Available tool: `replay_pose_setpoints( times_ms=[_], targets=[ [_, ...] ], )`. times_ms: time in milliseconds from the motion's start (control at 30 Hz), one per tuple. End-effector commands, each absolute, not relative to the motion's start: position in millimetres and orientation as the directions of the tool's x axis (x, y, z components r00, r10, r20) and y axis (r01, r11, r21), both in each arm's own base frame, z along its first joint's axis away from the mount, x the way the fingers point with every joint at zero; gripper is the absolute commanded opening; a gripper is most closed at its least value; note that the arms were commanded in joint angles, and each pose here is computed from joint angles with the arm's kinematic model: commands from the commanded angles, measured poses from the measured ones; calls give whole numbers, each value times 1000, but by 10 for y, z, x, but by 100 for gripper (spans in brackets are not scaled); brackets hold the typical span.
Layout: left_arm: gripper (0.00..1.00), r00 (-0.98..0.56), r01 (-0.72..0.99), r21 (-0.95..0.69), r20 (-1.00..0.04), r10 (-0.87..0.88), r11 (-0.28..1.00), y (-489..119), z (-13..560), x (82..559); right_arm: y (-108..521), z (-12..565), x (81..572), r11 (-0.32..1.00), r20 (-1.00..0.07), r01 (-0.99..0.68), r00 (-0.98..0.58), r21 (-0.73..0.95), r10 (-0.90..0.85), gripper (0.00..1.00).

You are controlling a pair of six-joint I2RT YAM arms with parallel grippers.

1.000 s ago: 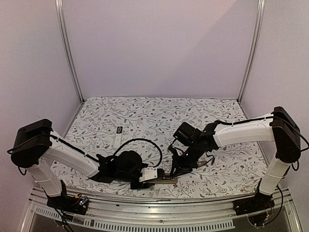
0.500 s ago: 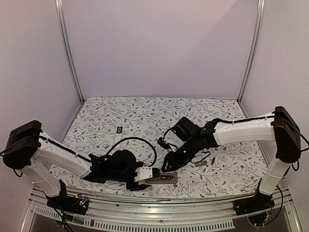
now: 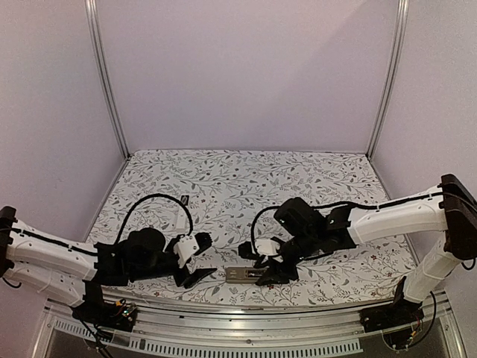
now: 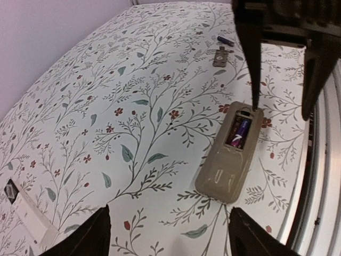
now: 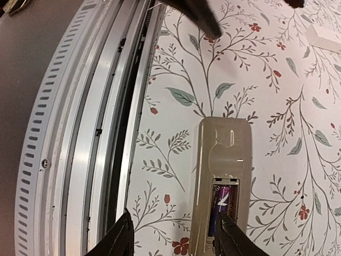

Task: Load the batteries into the remote control
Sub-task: Adjust the remote control without the battery cover at the center of the board, then press the battery in the battery compartment.

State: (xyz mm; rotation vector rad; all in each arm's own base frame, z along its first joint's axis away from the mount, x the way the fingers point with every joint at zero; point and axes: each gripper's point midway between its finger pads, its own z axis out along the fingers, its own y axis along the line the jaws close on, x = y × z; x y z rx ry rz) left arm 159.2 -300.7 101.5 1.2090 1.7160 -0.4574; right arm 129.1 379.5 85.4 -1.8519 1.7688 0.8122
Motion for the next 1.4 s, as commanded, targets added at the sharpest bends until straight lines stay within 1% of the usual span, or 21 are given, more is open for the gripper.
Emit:
replay_pose_setpoints(
  times_ms=[0, 67, 167, 367, 433, 567, 667, 800, 933, 1367],
  targets=[
    [77, -171, 693, 128, -927, 334, 710, -2631, 1259, 1984, 3816, 825, 1329, -183, -681, -973, 230, -142, -696, 52],
    [79, -171, 656, 113, -941, 293, 746, -2509, 1303, 2039, 3837, 789, 1401, -167, -650, -966, 257, -198, -715, 52],
    [81, -156, 620, 107, -954, 255, 778, -2396, 1364, 2082, 3884, 710, 1411, -180, -617, -955, 289, -234, -732, 51],
    [82, -164, 616, 119, -947, 275, 779, -2399, 1314, 2104, 3877, 470, 1393, -213, -554, -950, 308, -230, -773, 47],
    [82, -169, 615, 128, -942, 289, 778, -2409, 1280, 2115, 3922, 455, 1401, -220, -545, -945, 321, -243, -774, 47],
    [82, -170, 622, 135, -938, 302, 771, -2435, 1257, 2121, 3975, 398, 1494, -176, -528, -954, 281, -241, -802, 47],
    [82, -169, 629, 131, -939, 299, 766, -2445, 1261, 2112, 3968, 324, 1501, -168, -514, -959, 264, -227, -816, 47],
    [82, -166, 631, 129, -941, 296, 765, -2445, 1268, 2107, 3921, 269, 1474, -173, -495, -962, 258, -212, -830, 43],
    [82, -165, 634, 128, -941, 295, 763, -2452, 1260, 2103, 3879, 244, 1444, -185, -478, -960, 267, -212, -837, 41],
    [82, -166, 645, 129, -938, 303, 753, -2475, 1236, 2092, 3860, 246, 1386, -218, -436, -945, 307, -243, -846, 40]
  ],
)
